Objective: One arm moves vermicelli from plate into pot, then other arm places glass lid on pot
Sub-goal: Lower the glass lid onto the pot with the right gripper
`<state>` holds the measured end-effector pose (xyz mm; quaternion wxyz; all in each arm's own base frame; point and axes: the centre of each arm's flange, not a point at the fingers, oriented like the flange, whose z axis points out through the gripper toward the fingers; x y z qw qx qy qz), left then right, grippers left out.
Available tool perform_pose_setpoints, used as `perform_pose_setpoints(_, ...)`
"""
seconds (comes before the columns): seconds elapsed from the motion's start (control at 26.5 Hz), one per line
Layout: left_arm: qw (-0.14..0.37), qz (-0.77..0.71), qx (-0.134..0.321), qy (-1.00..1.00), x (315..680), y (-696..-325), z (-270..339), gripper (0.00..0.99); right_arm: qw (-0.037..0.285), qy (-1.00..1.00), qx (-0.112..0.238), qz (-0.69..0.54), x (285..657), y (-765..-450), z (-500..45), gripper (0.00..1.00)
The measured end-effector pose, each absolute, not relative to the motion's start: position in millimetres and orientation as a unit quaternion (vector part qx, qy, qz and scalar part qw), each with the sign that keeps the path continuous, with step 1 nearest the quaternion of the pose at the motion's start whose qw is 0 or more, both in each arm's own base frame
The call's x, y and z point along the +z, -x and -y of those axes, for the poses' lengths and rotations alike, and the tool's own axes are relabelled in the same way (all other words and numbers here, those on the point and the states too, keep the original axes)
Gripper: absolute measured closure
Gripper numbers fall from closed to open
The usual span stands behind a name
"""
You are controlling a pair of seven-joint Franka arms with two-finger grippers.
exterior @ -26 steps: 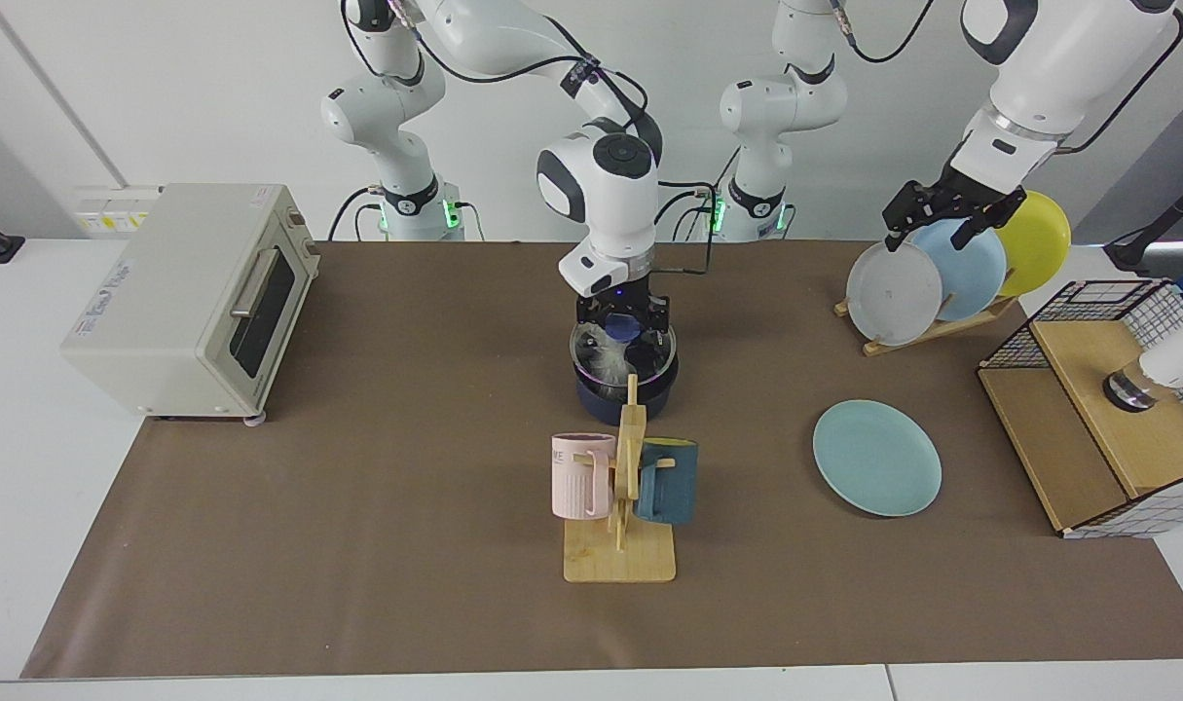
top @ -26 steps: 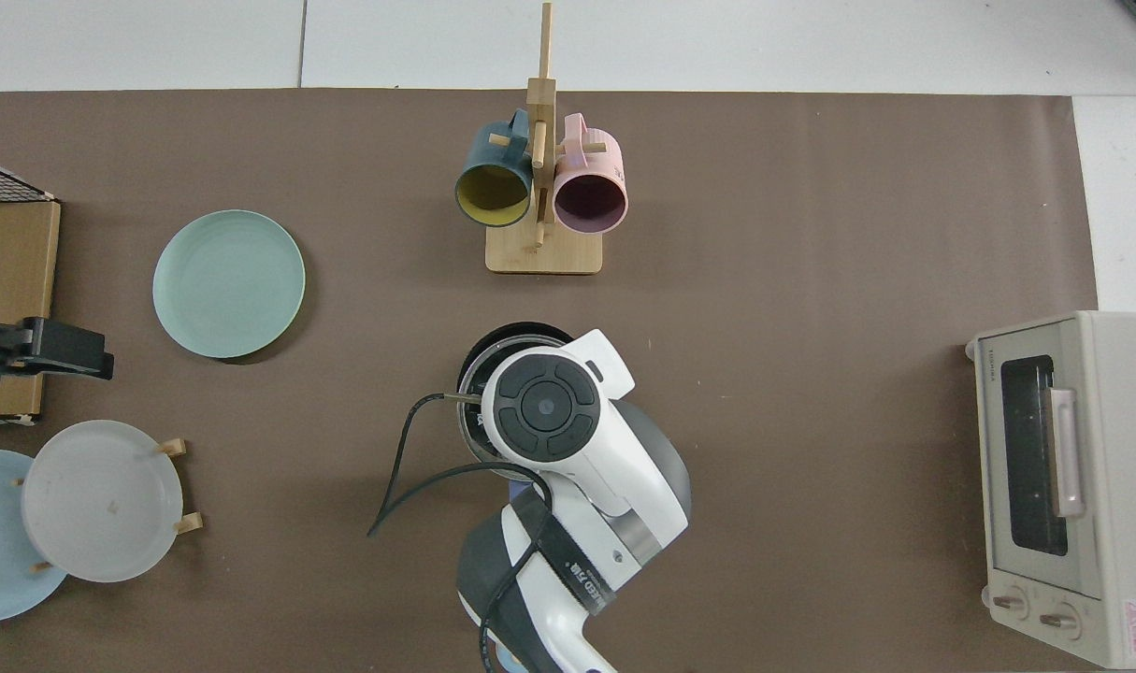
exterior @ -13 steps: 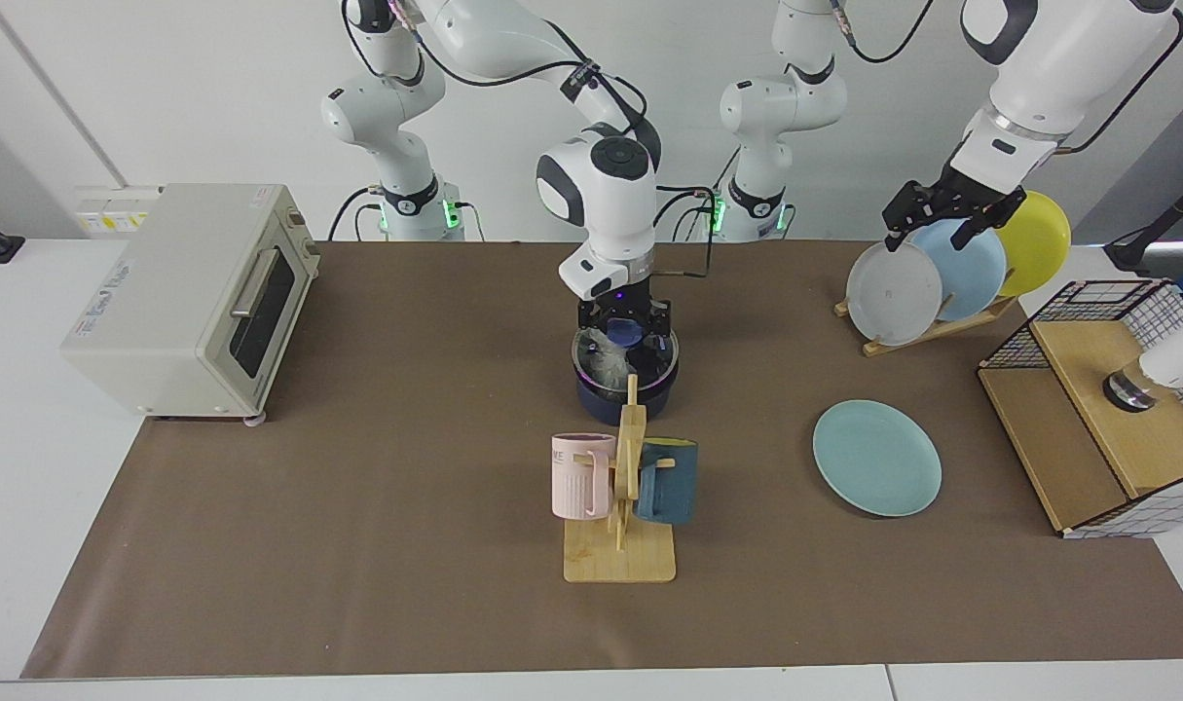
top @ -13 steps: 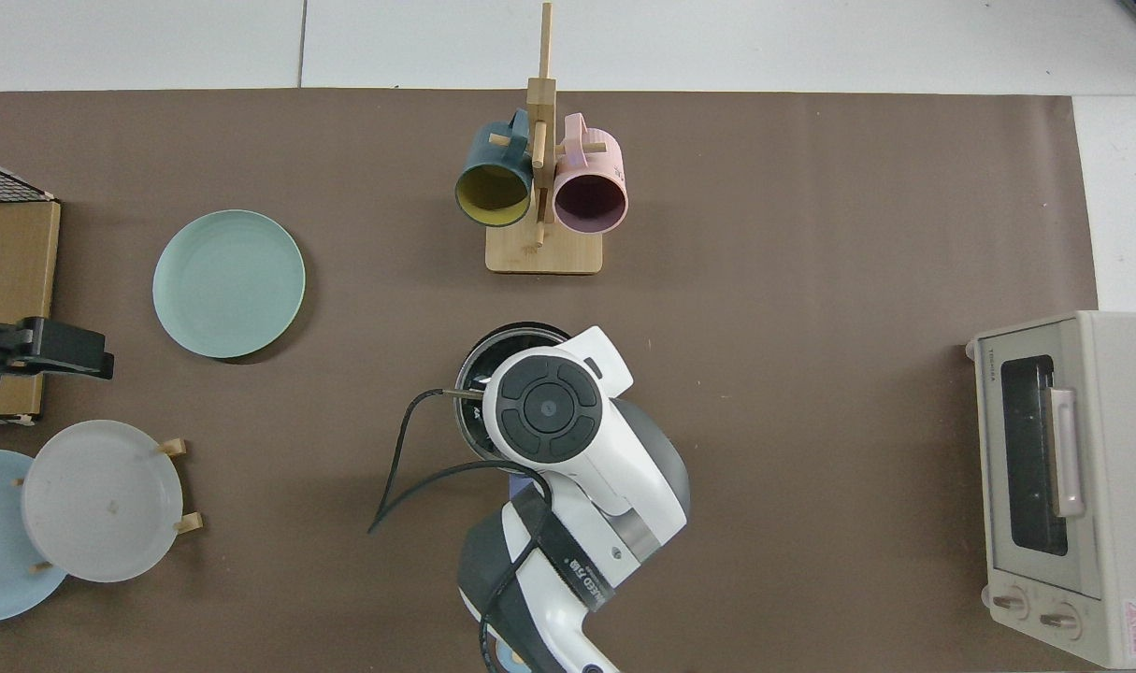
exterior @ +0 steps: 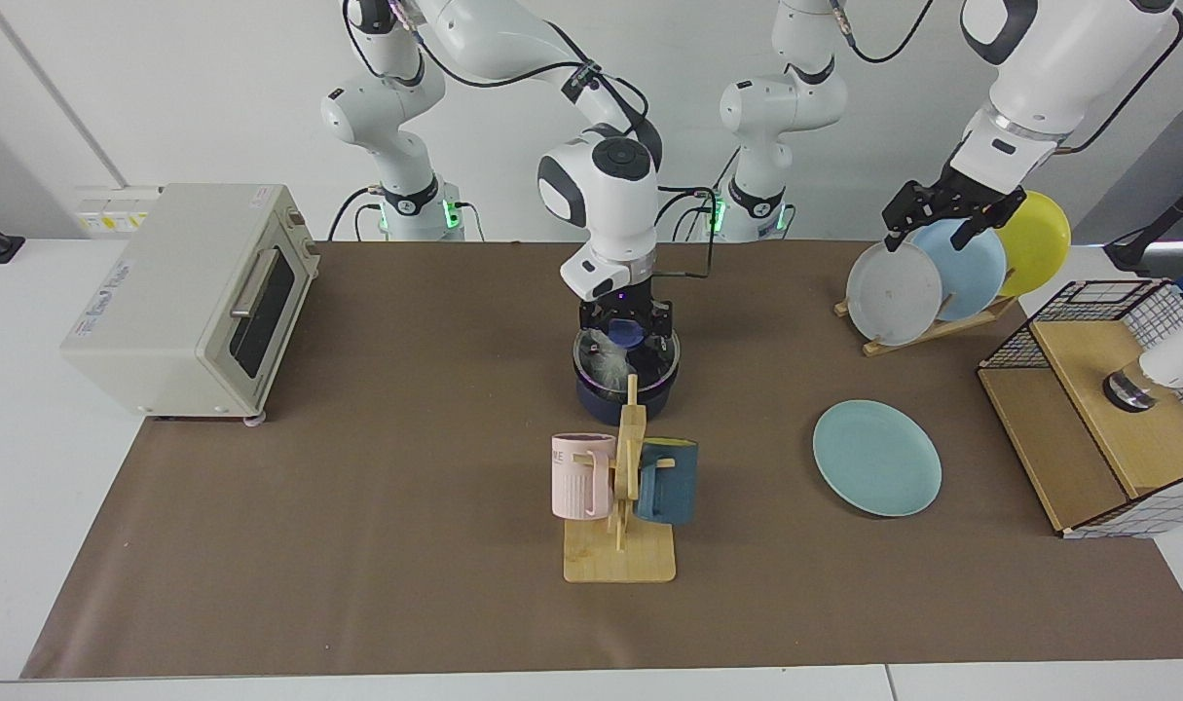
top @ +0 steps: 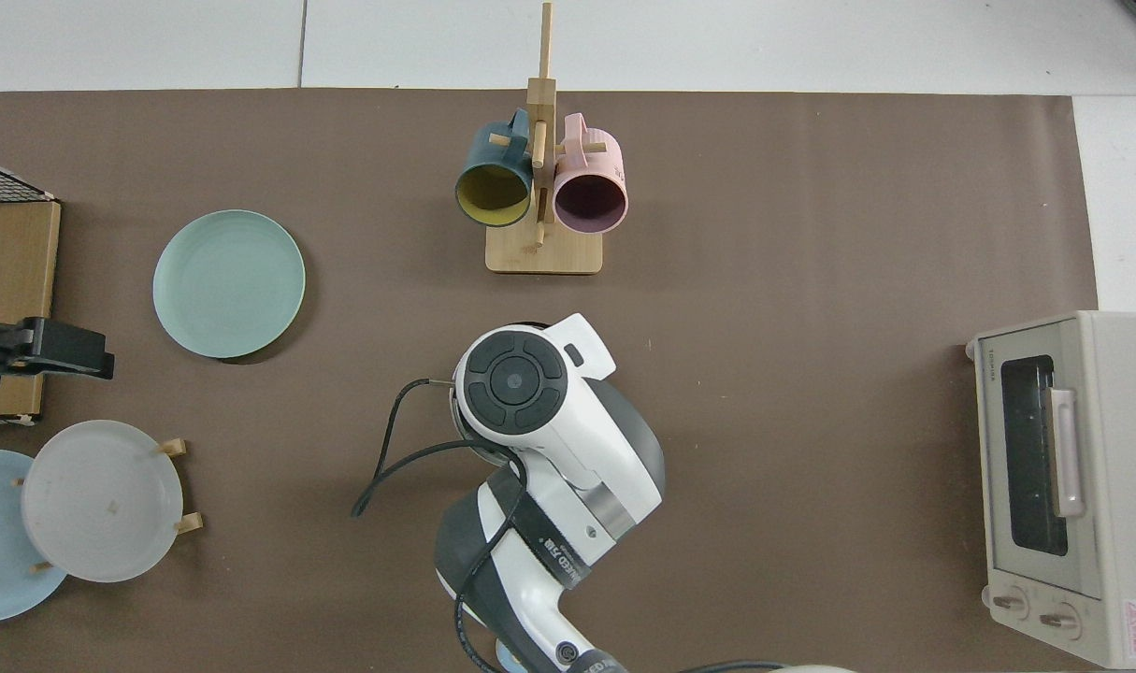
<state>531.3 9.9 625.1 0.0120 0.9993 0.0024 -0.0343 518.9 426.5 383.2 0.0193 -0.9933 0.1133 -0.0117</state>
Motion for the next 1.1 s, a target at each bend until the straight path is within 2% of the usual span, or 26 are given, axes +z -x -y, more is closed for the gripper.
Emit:
perform_pose_setpoints(0.38,0.012,-0.002,-0.034,-0.999,625.1,-531.3,-9.7,0.0,-0.001,0.995,-0.024,-0.1,379.0,-522.6,-430.3,0.56)
perform_pose_setpoints(0.91,0.012,-0.002,-0.034,-0.999,625.2,-531.3,-9.6,0.0,-0.001,0.994,-0.023,-0.107,379.0,-523.0,-430.1,0.56)
perform_pose_setpoints(1.02,0.012,-0.002,-0.034,-0.999,625.2,-531.3,-9.6,0.0,-0.002,0.994,-0.022,-0.108,377.4,-523.2,-430.1,0.49)
perform_pose_setpoints(1.06,0.012,-0.002,-0.034,-0.999,625.2,-531.3,-9.6,0.0,-0.002,0.994,-0.022,-0.108,376.9,-523.2,-430.1,0.44)
perform_pose_setpoints(1.1,0.012,-0.002,-0.034,-0.999,625.2,-531.3,-9.6,0.0,-0.003,0.994,-0.022,-0.108,376.3,-523.3,-430.0,0.34)
